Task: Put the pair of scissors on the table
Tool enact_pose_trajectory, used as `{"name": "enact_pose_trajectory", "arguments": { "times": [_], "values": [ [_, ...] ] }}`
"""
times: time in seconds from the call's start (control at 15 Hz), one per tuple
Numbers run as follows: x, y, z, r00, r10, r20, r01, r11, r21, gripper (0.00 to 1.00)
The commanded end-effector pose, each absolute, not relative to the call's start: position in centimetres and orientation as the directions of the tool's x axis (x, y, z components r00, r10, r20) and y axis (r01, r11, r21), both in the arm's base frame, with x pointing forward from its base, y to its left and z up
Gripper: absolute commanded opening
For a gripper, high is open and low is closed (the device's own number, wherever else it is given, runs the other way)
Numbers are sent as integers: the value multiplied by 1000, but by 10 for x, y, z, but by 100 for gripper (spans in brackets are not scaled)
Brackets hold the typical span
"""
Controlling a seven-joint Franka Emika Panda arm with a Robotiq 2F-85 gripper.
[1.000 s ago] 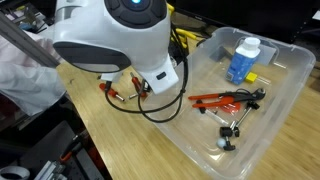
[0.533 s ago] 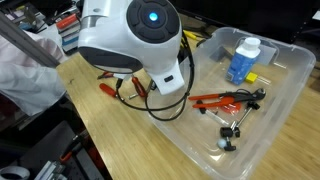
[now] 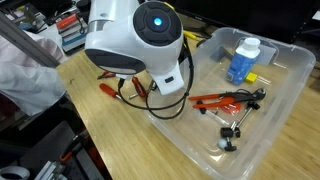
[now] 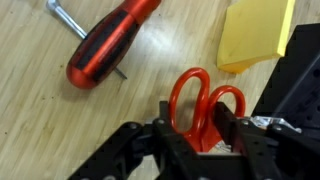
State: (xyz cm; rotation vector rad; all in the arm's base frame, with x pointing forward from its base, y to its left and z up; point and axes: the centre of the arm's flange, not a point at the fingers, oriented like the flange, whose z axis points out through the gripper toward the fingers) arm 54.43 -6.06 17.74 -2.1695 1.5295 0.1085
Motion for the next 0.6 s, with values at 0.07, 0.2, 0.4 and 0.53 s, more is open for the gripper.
{"name": "enact_pose_trajectory", "arguments": {
  "times": [0.07,0.2,0.4,0.53],
  "values": [
    [543,-61,184,386,-858,-340,-903,-275,-331,87],
    [540,-60,190,411,-844,-346,-893,-296,-338,99],
    [536,-55,209,480,-802,-355,-856,-339,-391,100],
    [534,-51,227,537,-766,-354,-822,-379,-426,100]
  ]
}}
